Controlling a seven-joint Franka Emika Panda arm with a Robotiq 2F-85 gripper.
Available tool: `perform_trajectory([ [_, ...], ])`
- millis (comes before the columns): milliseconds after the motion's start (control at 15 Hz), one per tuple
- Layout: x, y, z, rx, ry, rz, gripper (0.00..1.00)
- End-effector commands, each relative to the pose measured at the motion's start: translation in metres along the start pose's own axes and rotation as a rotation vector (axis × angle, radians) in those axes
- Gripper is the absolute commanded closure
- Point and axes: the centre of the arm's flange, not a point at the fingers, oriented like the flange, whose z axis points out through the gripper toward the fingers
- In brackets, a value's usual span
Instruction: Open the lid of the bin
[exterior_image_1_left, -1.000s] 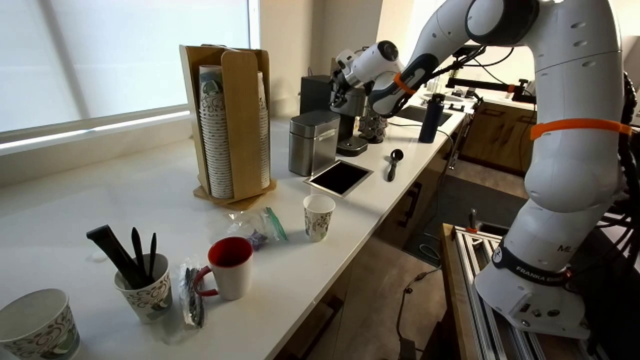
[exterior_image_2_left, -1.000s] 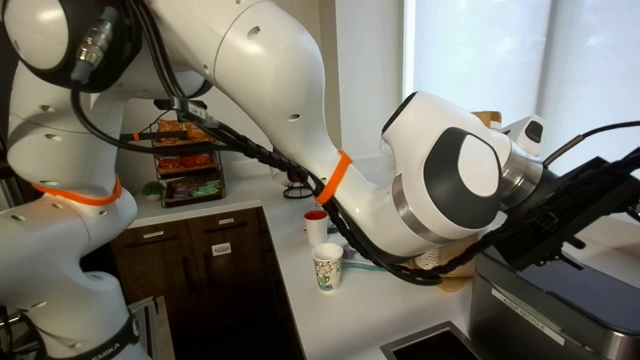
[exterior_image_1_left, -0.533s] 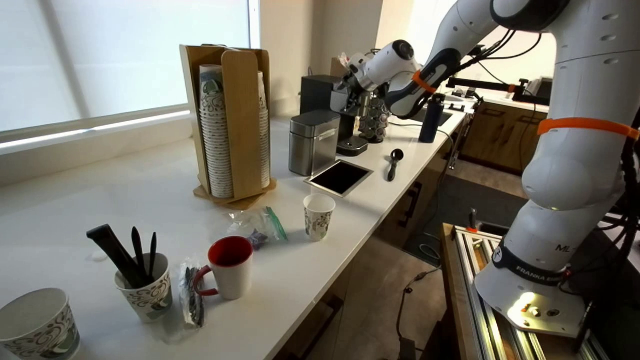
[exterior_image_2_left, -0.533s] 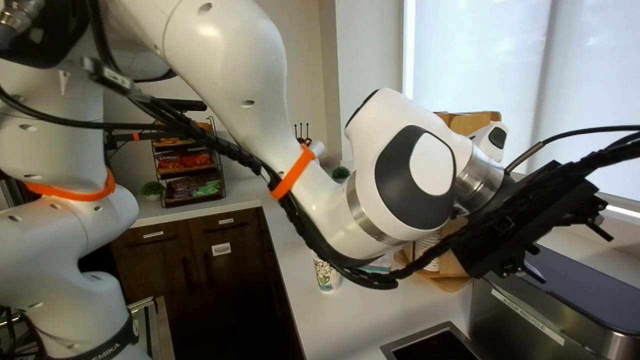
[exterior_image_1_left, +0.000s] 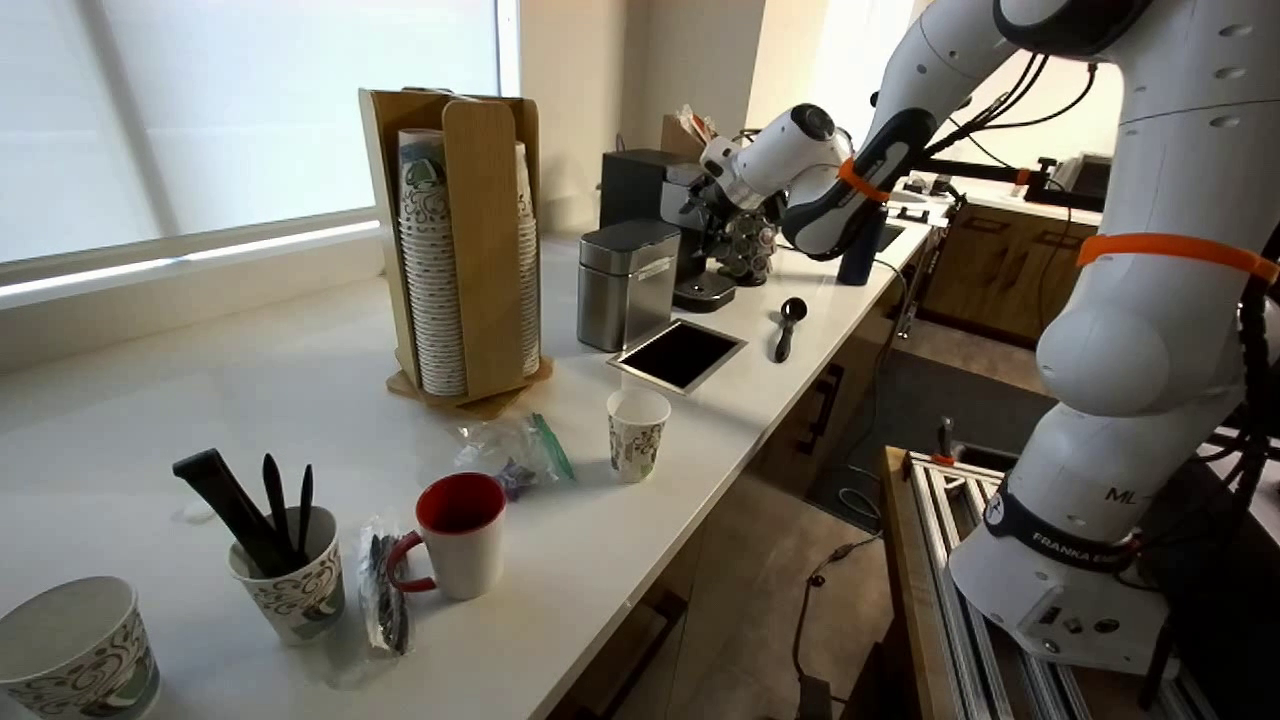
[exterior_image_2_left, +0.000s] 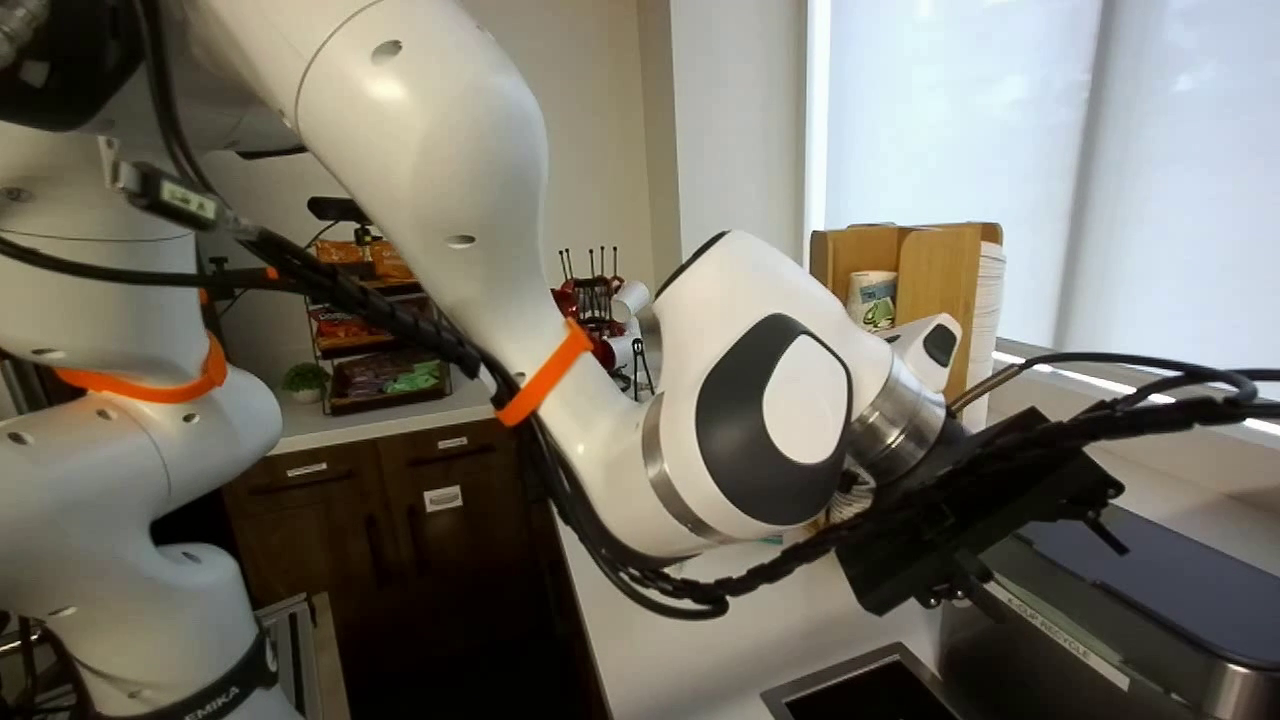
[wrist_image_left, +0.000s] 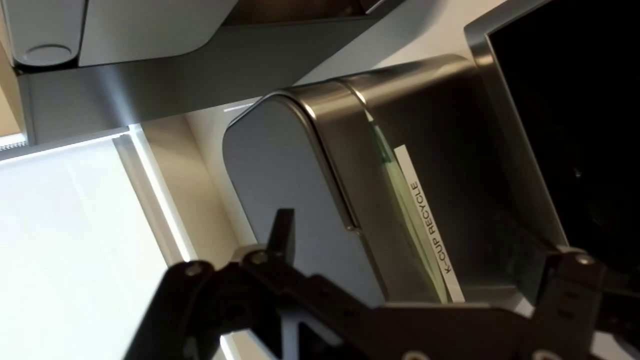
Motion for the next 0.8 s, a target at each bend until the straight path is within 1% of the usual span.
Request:
perform_trajectory([
  [0,0.002,0.003,0.004,0.000,0.013,0.003,0.00],
  [400,0.025,0.024,0.026,-0.040,0.033,-0.006,0.00],
  [733,0.032,0.030,0.041,-0.029,0.029,-0.011,0.00],
])
